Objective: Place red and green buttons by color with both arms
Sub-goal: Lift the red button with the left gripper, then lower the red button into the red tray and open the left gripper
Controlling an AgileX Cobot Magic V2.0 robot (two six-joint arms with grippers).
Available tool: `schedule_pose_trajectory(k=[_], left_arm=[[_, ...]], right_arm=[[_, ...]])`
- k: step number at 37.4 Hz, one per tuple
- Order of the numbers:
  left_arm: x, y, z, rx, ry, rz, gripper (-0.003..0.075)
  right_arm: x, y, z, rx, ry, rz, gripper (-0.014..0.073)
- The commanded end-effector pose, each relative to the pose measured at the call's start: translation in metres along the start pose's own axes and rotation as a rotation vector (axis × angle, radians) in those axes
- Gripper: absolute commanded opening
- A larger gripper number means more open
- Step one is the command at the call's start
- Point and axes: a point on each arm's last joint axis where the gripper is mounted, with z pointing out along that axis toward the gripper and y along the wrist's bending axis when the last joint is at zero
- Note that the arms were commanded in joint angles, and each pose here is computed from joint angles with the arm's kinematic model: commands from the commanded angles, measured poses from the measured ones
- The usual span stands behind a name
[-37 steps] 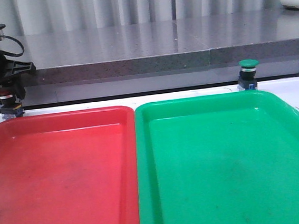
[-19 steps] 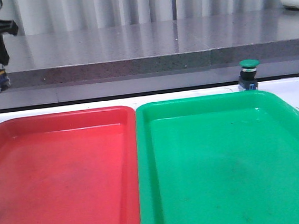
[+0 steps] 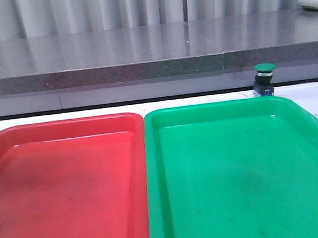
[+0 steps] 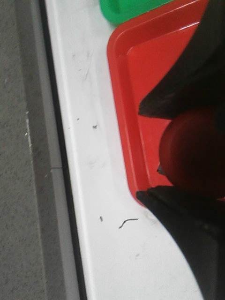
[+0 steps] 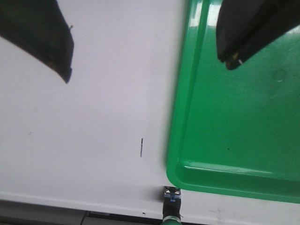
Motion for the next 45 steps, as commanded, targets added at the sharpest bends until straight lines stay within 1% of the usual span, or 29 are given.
schedule_pose_trajectory(k=[1,6,11,14,20,25,31,37,41,45], left_arm=[[0.004,-0.014,-0.027,0.051,-0.11,0.013,0.022],[0.034,-0.031,-0.034,0.111,-0.077,0.048,0.022],[0.064,-0.043,-0.03,0.154,-0.005,0.092,0.022],[0.077,-0.049,-0.024,0.174,0.022,0.113,0.022],[0.094,-0.055,-0.009,0.188,0.026,0.131,0.022],[0.097,-0.056,0.007,0.181,0.04,0.13,0.022],[0.094,-0.059,0.03,0.175,-0.001,0.125,0.022],[0.096,-0.06,0.052,0.163,-0.006,0.119,0.0221],[0.099,-0.057,0.064,0.151,0.001,0.078,0.0221],[0.099,-0.058,0.072,0.146,0.017,0.072,0.0221]], right_arm=[[-0.015,-0.001,-0.006,0.012,-0.093,-0.018,0.0634],[-0.015,-0.001,-0.006,0.012,-0.093,-0.018,0.0634],[-0.015,-0.001,-0.006,0.012,-0.093,-0.018,0.0634],[-0.015,-0.001,-0.006,0.012,-0.093,-0.018,0.0634],[-0.015,-0.001,-0.006,0.012,-0.093,-0.018,0.0634],[-0.015,-0.001,-0.006,0.012,-0.093,-0.018,0.0634],[-0.015,-0.001,-0.006,0.012,-0.093,-0.018,0.0634],[-0.015,-0.001,-0.006,0.012,-0.093,-0.018,0.0634],[-0.015,-0.001,-0.006,0.012,-0.093,-0.018,0.0634],[-0.015,-0.001,-0.006,0.012,-0.093,-0.018,0.0634]])
